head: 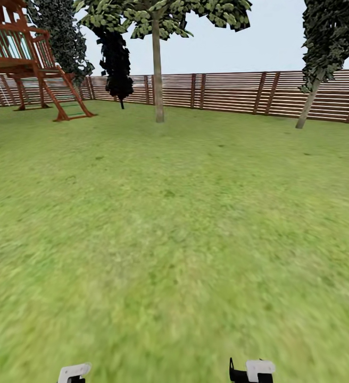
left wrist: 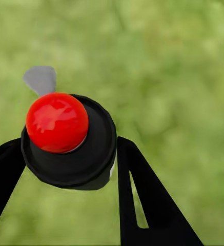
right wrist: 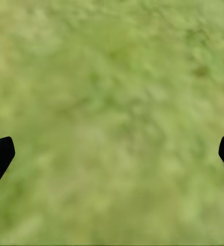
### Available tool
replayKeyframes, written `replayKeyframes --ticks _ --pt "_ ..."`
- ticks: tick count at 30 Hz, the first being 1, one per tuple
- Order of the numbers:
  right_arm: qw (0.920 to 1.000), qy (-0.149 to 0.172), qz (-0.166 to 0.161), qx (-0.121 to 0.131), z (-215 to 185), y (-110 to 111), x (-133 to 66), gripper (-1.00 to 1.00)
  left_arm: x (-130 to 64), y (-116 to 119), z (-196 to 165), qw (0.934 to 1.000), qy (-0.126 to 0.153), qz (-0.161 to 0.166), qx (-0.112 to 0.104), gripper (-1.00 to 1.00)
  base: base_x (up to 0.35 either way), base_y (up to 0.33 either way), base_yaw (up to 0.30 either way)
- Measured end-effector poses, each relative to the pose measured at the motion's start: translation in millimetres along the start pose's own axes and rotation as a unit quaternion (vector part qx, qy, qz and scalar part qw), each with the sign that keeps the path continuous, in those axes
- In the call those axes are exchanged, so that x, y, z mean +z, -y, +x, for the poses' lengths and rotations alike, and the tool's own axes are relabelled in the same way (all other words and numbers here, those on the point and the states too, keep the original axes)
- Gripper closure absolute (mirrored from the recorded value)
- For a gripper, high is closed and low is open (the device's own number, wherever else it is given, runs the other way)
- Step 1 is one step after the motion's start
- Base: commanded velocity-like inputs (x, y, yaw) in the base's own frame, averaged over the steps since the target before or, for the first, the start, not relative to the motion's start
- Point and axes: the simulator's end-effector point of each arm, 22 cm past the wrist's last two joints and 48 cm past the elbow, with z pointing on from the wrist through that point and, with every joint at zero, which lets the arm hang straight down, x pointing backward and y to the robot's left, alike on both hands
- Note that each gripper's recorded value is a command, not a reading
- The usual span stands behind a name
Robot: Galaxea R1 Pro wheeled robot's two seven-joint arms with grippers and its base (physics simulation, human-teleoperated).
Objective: In the garden, pick up the pesticide atomizer on the floor and spray pesticide onto both trees until each tree trunk is fully covered.
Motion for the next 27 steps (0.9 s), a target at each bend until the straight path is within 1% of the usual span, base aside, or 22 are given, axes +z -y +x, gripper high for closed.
replayKeyframes --ticks 27 --pt "1.0000 0.000 0.000 0.000 0.0 0.1 0.0 -1.00 0.0 -0.1 0.0 1.0000 0.000 0.000 0.000 1.00 0.338 0.000 0.000"
